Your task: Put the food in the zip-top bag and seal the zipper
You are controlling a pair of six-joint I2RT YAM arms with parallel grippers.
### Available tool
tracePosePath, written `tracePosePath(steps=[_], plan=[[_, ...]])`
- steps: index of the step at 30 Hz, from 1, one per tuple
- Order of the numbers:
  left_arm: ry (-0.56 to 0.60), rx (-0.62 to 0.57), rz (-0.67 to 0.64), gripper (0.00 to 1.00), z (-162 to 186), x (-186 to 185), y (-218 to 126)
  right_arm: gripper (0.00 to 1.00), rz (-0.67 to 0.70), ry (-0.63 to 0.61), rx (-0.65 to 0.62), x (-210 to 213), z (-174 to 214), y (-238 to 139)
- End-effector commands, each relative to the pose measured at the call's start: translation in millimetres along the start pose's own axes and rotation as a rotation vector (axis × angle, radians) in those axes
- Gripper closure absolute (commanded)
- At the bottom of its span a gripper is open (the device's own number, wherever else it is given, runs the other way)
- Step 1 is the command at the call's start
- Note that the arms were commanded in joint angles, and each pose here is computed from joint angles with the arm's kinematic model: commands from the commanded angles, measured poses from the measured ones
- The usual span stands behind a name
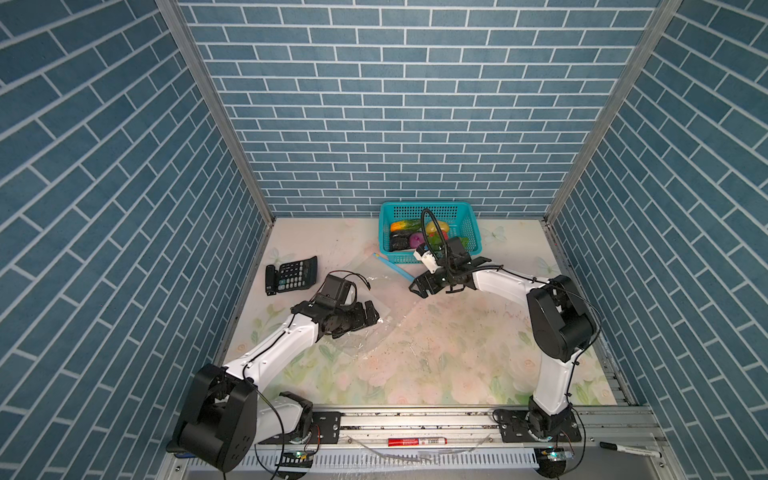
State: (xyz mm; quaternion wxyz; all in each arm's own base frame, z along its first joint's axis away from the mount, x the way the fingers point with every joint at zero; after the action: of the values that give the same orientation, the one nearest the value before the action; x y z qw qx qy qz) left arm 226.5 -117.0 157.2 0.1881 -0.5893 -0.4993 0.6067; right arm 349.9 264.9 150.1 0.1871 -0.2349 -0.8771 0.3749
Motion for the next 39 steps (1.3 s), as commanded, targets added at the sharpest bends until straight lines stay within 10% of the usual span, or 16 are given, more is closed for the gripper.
tracePosePath(steps=[1,39], plan=[[0.011,-0.020,-0.036,0.01,2,8,8,0.05,-0.008,-0.043,0.032,-5,-4,6],[0.135,-0.115,-0.048,0.01,-51,-13,39,0.39,-0.266,0.086,0.090,107,68,8]])
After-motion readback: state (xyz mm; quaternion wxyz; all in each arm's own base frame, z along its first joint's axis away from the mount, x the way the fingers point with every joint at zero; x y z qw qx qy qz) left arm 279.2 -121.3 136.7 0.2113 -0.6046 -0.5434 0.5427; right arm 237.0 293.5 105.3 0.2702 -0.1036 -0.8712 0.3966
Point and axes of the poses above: each gripper's point midway between its finger pads, its own y axis out along the fingers, its own x axis along the line the jaws close on, z = x × y, the point moved 9 cm from there along -y, back along the fingers, and after that the axes turned 9 degrees about -y, right-handed, at the moved point
